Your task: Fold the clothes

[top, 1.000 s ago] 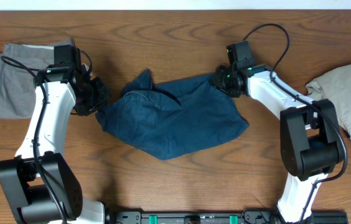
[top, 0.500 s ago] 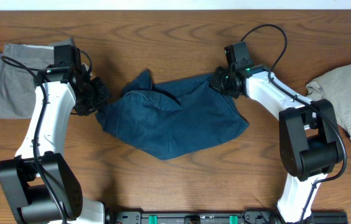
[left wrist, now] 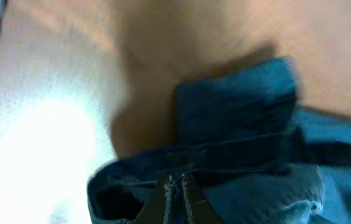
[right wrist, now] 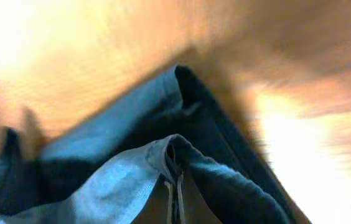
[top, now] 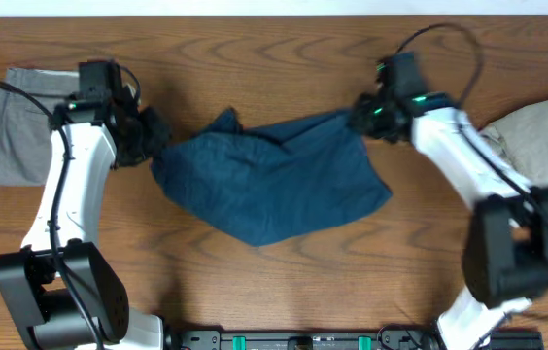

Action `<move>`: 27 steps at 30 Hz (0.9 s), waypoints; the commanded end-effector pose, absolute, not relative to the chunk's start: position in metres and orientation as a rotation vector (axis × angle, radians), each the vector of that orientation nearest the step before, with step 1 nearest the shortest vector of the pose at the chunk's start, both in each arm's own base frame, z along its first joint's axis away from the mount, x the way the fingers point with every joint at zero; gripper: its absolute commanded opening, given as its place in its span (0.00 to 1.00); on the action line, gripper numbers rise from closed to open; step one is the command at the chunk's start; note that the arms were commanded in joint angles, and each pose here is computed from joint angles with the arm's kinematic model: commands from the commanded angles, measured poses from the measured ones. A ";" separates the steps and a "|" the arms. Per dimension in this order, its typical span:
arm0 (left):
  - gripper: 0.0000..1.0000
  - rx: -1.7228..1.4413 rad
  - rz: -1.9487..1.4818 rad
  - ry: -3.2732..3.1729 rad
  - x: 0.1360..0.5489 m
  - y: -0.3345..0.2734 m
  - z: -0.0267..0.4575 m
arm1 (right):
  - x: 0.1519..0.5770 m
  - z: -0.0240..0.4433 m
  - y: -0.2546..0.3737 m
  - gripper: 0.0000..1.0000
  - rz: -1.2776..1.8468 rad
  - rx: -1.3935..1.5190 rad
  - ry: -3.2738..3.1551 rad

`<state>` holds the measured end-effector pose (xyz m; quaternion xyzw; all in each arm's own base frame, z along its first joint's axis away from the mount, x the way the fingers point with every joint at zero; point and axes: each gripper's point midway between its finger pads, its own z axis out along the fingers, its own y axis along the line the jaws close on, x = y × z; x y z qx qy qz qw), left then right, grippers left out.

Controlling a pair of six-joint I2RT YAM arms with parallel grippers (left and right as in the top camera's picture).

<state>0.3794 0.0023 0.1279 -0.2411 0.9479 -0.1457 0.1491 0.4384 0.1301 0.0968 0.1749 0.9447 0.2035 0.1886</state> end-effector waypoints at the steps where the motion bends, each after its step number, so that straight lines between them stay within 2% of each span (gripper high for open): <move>1: 0.06 -0.607 -0.458 2.625 0.399 0.000 0.167 | 0.452 0.168 0.105 0.01 0.563 0.419 2.499; 9: 0.06 -0.530 -0.584 2.536 0.400 -0.015 0.201 | 0.434 0.227 0.080 0.01 0.544 0.385 2.389; 17: 0.06 -0.371 -0.649 2.173 0.413 -0.023 0.305 | 0.424 0.300 0.062 0.01 0.529 0.346 2.201; 20: 0.06 -0.320 -0.641 2.033 0.426 -0.021 0.338 | 0.438 0.324 0.057 0.01 0.502 0.272 2.101; 24: 0.06 -0.313 -0.636 1.894 0.459 -0.017 0.357 | 0.469 0.347 0.054 0.01 0.438 0.152 1.953; 27: 0.06 -0.295 -0.662 1.785 0.491 -0.020 0.366 | 0.498 0.363 0.028 0.01 0.339 0.226 1.814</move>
